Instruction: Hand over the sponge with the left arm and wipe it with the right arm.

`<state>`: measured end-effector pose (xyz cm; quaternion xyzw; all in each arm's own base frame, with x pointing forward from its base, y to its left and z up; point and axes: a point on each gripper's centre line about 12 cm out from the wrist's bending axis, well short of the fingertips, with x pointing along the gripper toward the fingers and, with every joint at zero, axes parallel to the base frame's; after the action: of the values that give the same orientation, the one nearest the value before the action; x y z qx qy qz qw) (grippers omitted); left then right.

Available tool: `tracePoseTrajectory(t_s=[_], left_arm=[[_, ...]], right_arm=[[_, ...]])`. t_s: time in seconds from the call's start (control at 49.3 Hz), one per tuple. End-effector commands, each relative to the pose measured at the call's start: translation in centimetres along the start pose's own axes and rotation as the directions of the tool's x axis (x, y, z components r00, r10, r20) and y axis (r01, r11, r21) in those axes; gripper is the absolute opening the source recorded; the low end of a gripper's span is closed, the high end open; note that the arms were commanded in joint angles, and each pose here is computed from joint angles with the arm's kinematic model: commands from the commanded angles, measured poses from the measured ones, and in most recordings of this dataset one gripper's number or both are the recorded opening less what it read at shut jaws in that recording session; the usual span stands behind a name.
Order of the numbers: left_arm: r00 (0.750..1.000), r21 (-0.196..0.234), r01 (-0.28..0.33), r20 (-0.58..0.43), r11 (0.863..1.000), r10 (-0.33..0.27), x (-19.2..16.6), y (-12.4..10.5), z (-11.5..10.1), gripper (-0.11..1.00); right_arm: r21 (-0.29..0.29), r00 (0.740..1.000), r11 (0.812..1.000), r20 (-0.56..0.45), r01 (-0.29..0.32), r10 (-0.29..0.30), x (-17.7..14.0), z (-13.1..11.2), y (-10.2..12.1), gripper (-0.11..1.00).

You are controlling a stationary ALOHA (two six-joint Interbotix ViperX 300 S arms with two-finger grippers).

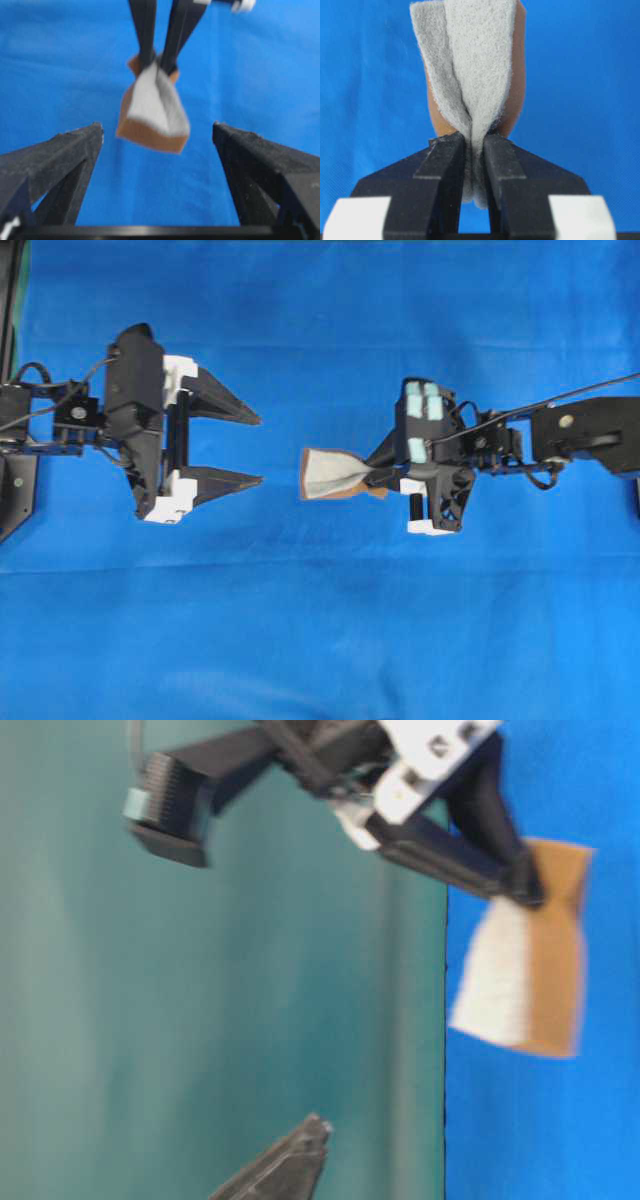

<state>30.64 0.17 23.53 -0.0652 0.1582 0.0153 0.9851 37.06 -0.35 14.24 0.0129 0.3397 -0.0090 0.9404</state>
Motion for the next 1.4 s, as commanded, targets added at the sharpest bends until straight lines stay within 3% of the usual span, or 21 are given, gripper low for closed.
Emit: tracePoseTrajectory(t_s=[0.0, 0.223, 0.487, 0.872, 1.055, 1.258, 1.38], left_arm=[[0.999, 0.004, 0.008, 0.044, 1.0, -0.009, -0.5, -0.2, 0.9, 0.88], [0.999, 0.007, 0.008, 0.038, 1.0, -0.008, -0.5, -0.2, 0.7, 0.87], [0.999, 0.005, 0.008, 0.038, 1.0, -0.008, -0.5, -0.2, 0.7, 0.87], [0.999, 0.005, 0.008, 0.038, 1.0, -0.008, -0.5, -0.2, 0.8, 0.87], [0.999, 0.005, 0.007, 0.035, 1.0, -0.008, -0.5, -0.2, 0.7, 0.87], [0.999, 0.005, 0.007, 0.033, 1.0, -0.007, -0.5, -0.2, 0.7, 0.87], [1.0, 0.005, 0.007, 0.03, 1.0, -0.007, -0.5, -0.2, 0.6, 0.87]], right_arm=[[0.004, 1.0, 1.0, -0.006, -0.001, 0.001, 0.7, 0.0, 0.1, 0.17], [0.003, 0.996, 1.0, -0.084, 0.001, -0.001, 3.2, -2.0, 0.0, 0.17], [0.015, 0.994, 1.0, -0.104, 0.025, -0.023, 3.3, -2.4, -1.2, 0.17], [0.059, 0.976, 0.98, -0.118, 0.19, -0.182, 2.0, -2.9, -10.0, 0.17], [0.065, 0.967, 0.97, -0.115, 0.236, -0.228, 1.5, -2.8, -12.6, 0.17], [0.071, 0.968, 0.971, -0.118, 0.23, -0.221, 1.6, -2.9, -12.2, 0.17], [0.054, 0.977, 0.982, -0.127, 0.179, -0.171, 2.1, -2.9, -9.5, 0.17]])
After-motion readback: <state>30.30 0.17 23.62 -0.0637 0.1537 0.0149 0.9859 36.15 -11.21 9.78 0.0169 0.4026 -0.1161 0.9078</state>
